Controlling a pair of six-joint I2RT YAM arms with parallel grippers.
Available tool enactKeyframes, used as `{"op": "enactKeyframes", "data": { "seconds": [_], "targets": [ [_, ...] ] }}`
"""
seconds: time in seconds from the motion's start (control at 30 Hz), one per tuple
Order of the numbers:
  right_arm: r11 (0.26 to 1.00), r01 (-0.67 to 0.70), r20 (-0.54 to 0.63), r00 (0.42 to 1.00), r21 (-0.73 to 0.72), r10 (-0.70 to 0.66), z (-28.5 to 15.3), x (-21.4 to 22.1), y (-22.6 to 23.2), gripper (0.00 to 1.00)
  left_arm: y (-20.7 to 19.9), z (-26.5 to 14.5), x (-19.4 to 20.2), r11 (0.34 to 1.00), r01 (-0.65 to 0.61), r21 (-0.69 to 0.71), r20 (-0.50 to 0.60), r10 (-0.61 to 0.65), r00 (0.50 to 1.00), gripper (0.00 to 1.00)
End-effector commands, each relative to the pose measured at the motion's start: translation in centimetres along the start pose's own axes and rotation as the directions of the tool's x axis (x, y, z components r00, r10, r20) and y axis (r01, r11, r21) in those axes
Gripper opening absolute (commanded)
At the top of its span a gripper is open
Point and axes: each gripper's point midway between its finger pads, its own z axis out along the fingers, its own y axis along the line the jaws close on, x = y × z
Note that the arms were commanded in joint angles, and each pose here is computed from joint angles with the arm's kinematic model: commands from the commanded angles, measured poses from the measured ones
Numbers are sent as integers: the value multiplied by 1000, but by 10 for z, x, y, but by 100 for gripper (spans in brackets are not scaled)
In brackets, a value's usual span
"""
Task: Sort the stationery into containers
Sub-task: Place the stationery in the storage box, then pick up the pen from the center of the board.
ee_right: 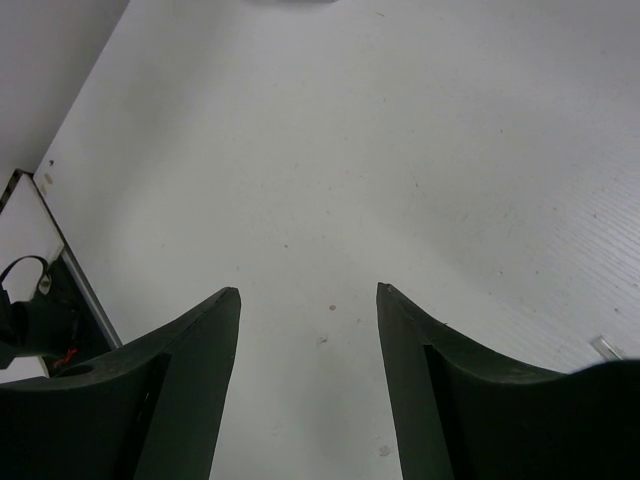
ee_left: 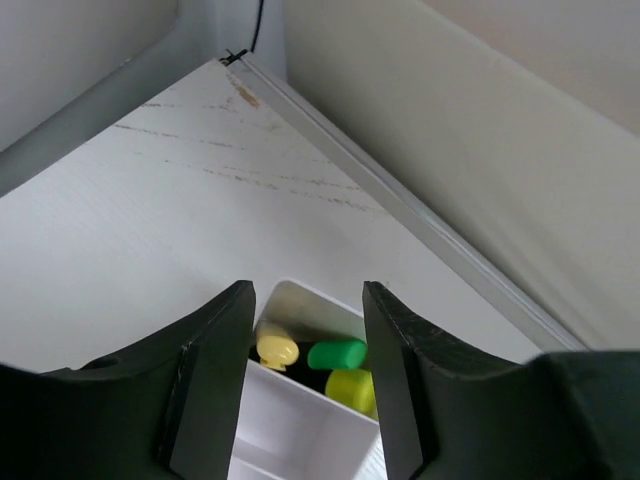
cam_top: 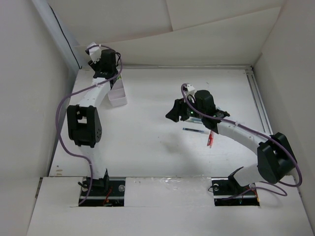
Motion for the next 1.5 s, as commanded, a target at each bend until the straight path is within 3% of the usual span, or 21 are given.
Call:
{"op": "enactKeyframes", "data": {
  "seconds": [0.0, 0.13, 0.17, 0.27, 0.3, 0.37, 0.47, 0.53, 0.57, 0.67, 0.73, 0.77, 0.83, 1.0, 1.13, 1.27, 1.37, 1.47],
  "targets": [
    [999, 48, 94, 994, -7, -47, -6, -25, 10, 63, -18, -38, -51, 988, 105, 113, 59, -112, 992, 44],
    [997, 46, 132, 990, 54, -53, -13, -31, 3, 51, -27, -78, -71, 957, 177, 229, 58, -195, 979, 44],
    [997, 34, 151, 988, 71, -45, -18, -33, 2, 39, -35, -90, -73, 947, 186, 263, 63, -209, 976, 44],
    [984, -1, 206, 978, 180, -36, -29, -41, -21, 18, -48, -125, -66, 921, 219, 321, 37, -244, 969, 42],
    [981, -14, 228, 973, 192, -30, -34, -44, -21, 5, -55, -134, -66, 906, 242, 347, 29, -268, 963, 40],
    [960, -48, 281, 959, 275, -32, -45, -53, -37, 0, -71, -160, -40, 869, 266, 418, -45, -273, 961, 38],
    [912, -106, 327, 944, 396, -33, -62, -54, -64, 0, -88, -188, -7, 827, 290, 482, -125, -262, 957, 37],
    [874, -172, 368, 930, 455, -8, -76, -58, -77, 0, -98, -216, 38, 798, 285, 530, -201, -208, 957, 35],
    [809, -206, 379, 925, 551, -22, -88, -55, -98, 4, -101, -229, 50, 779, 289, 556, -232, -189, 954, 35],
    [716, -291, 404, 915, 634, 15, -106, -47, -127, 10, -103, -265, 108, 736, 260, 624, -313, -69, 947, 35],
    [676, -322, 421, 907, 663, 19, -117, -49, -139, 18, -102, -288, 139, 713, 241, 658, -351, 8, 936, 34],
    [658, -341, 429, 903, 671, 30, -118, -47, -146, 28, -99, -295, 150, 707, 221, 672, -355, 45, 934, 34],
    [628, -365, 436, 899, 687, 45, -124, -44, -158, 34, -95, -311, 174, 673, 210, 709, -385, 120, 915, 34],
    [576, -388, 421, 903, 720, 83, -126, -33, -180, 39, -93, -362, 208, 574, 215, 790, -415, 244, 876, 29],
    [477, -420, 427, 899, 772, 100, -145, -22, -207, 39, -88, -392, 236, 468, 236, 852, -433, 374, 820, 26],
    [327, -483, 469, 874, 812, 127, -188, -4, -245, 38, -85, -408, 257, 415, 238, 878, -425, 448, 787, 24],
    [304, -497, 469, 868, 813, 163, -200, 6, -261, 38, -83, -422, 265, 368, 252, 895, -414, 477, 775, 24],
    [340, -480, 426, 877, 809, 223, -189, -1, -283, 40, -81, -430, 268, 325, 269, 907, -406, 501, 764, 23]
  ]
}}
